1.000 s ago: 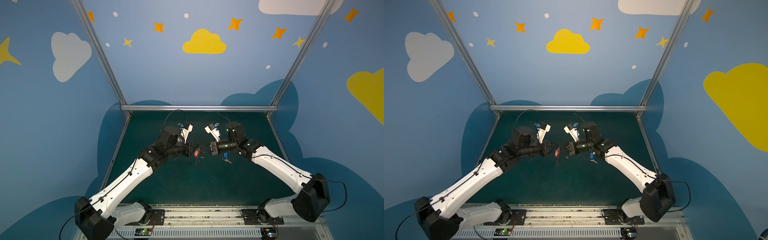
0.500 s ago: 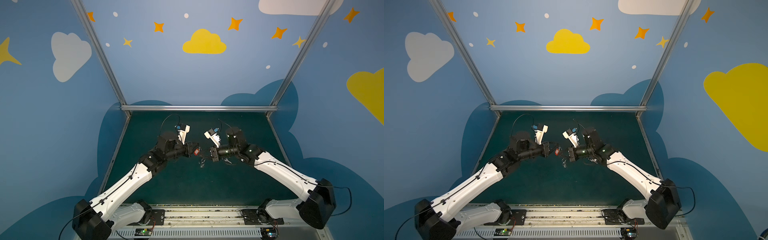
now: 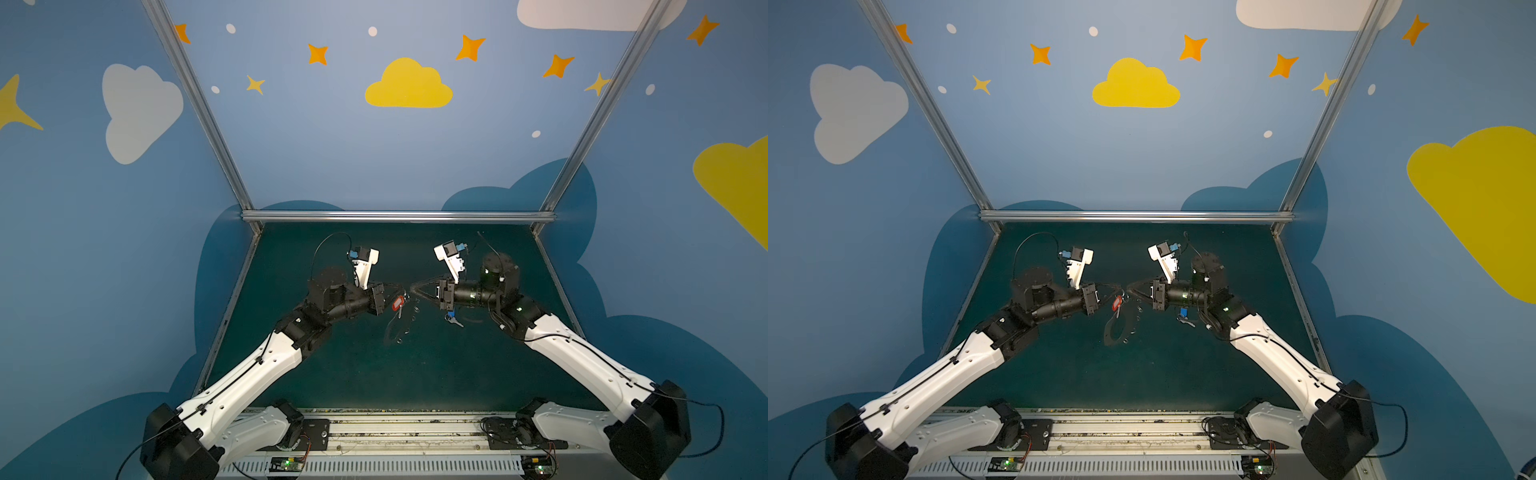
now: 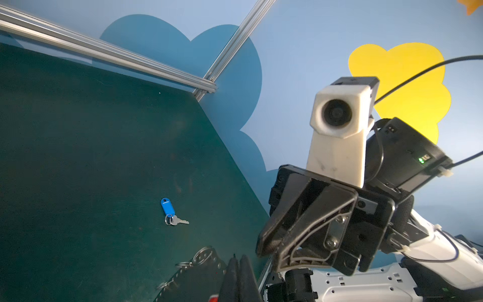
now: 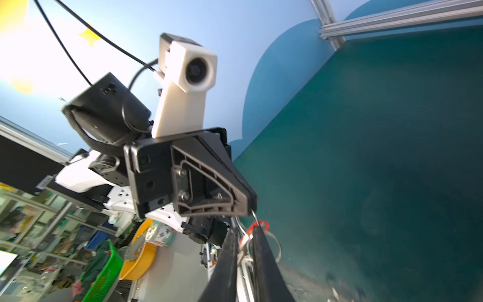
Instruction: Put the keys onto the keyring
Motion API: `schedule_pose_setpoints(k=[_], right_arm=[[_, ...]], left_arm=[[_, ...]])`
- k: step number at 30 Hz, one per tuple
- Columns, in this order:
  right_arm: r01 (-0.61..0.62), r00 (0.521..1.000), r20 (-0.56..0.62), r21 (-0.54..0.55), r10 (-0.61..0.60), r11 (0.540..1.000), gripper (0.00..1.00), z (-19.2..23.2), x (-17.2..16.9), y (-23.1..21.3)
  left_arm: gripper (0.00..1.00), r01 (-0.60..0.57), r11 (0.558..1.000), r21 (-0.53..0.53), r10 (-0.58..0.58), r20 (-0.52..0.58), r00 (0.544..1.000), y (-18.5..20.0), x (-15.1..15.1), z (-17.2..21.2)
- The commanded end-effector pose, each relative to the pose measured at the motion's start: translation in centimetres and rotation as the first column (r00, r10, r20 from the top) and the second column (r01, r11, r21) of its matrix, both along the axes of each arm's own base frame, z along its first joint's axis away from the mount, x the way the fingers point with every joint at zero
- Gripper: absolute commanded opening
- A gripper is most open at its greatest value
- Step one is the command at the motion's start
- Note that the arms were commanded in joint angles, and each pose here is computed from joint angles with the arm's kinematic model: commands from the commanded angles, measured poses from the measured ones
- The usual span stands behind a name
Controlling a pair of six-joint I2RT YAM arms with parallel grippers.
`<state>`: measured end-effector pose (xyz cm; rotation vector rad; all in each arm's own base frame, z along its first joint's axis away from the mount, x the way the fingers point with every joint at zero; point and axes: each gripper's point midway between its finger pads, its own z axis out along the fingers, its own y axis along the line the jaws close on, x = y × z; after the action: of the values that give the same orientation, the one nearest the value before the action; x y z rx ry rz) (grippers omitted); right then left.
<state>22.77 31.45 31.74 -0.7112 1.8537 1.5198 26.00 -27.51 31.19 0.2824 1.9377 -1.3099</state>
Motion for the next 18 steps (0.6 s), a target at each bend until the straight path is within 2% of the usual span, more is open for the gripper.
schedule_pose_setpoints(k=[1,3,10,18], right_arm=[[-0.048,0.999,0.023,0.056,0.047,0.997,0.18,1.1,-0.4,0.3],[-0.05,0.999,0.023,0.057,0.048,0.997,0.23,1.0,-0.4,0.3],[-0.062,0.998,0.03,0.065,0.06,0.996,0.26,1.2,-0.6,0.4],[-0.121,0.992,0.044,0.091,0.118,0.988,0.1,2.0,-1.5,0.7]], left_arm=[[0.04,0.038,0.996,-0.075,-0.033,0.059,0.998,-0.2,-0.4,2.4],[0.04,0.051,0.995,-0.089,-0.045,0.064,0.997,-0.3,-0.6,2.8],[0.04,0.08,0.989,-0.123,-0.072,0.067,0.995,-0.5,-1.0,3.4],[0.04,0.095,0.987,-0.127,-0.088,0.063,0.994,-0.7,-1.0,3.7]])
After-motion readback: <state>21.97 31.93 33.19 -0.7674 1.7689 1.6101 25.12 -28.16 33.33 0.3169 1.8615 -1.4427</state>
